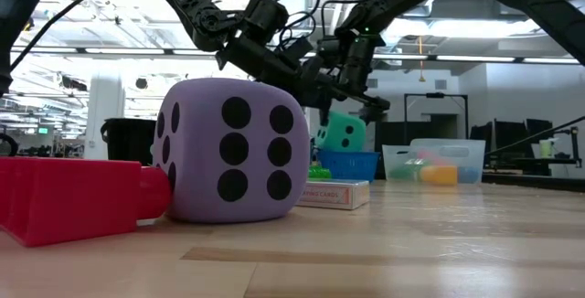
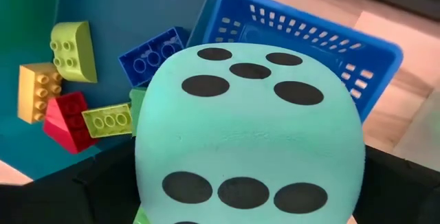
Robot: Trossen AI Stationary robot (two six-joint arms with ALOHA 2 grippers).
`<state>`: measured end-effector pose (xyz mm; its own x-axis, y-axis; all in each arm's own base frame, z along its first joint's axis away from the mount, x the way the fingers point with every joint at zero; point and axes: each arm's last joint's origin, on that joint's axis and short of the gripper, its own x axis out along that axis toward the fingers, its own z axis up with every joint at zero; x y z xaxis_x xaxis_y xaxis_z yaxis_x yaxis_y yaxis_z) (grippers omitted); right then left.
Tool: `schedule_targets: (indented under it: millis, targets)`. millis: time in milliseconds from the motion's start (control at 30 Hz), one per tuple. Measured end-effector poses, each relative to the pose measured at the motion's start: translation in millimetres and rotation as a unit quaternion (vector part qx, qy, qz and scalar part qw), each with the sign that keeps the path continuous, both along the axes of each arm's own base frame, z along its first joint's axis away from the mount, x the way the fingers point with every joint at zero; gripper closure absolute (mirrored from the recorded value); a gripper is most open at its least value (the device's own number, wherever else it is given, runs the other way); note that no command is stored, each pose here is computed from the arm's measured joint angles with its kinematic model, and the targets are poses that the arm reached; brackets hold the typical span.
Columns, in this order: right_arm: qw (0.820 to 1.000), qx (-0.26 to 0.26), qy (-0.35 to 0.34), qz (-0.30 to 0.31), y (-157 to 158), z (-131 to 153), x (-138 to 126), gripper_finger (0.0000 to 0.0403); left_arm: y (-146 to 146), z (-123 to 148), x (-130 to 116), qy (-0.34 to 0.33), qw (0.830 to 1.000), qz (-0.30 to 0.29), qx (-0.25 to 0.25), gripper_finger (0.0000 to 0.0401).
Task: Pick & Place Toys
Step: Put the blue dice into the blue bin
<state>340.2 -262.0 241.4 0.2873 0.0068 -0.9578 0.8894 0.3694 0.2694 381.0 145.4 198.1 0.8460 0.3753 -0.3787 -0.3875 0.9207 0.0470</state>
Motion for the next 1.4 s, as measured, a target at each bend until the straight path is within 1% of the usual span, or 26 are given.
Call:
schedule_targets:
  millis: [100,200,300,400,467,600,700,900,1200,1300,1400]
  targets:
    - [1.000,-0.008,0.003,0.010,-5,0,-4,0.0003,-2,0,-3,0.017,1.000,-0.008,-0.010,0.0401]
    - [1.000,-0.013,0.003,0.020,-11,0,-9,0.0003,-3,6,-8,0.037,0.999,-0.017,0.000,0.0401]
    - [0.998,-0.021,0.006,0.053,-14,0,-13,0.0003,1,19,-15,0.037,0.999,-0.019,0.018,0.0401]
    - [0.994,-0.028,0.013,0.102,-12,0,-14,0.0003,11,29,-24,0.034,0.999,-0.005,0.025,0.0401]
    - [0.989,-0.037,0.014,0.142,-9,0,-12,0.0003,20,29,-31,0.034,0.999,0.000,0.018,0.0401]
    - [0.970,-0.059,0.011,0.236,3,0,-3,0.0003,38,27,-40,0.020,1.000,0.001,-0.016,0.0401]
    - [0.956,-0.071,0.008,0.284,12,1,5,0.0003,45,20,-42,0.022,0.999,0.000,-0.036,0.0401]
    - [0.949,-0.096,-0.005,0.301,22,2,18,0.0003,41,12,-34,0.019,0.999,-0.018,-0.041,0.0401]
    - [0.950,-0.088,-0.003,0.298,25,2,18,0.0003,39,20,-29,-0.023,0.999,-0.024,-0.022,0.0401]
    - [0.953,-0.085,-0.003,0.291,25,1,18,0.0003,36,19,-27,-0.024,0.999,-0.026,-0.022,0.0401]
    - [0.953,-0.081,-0.001,0.291,25,1,17,0.0003,32,16,-22,-0.029,0.998,-0.040,-0.023,0.0401]
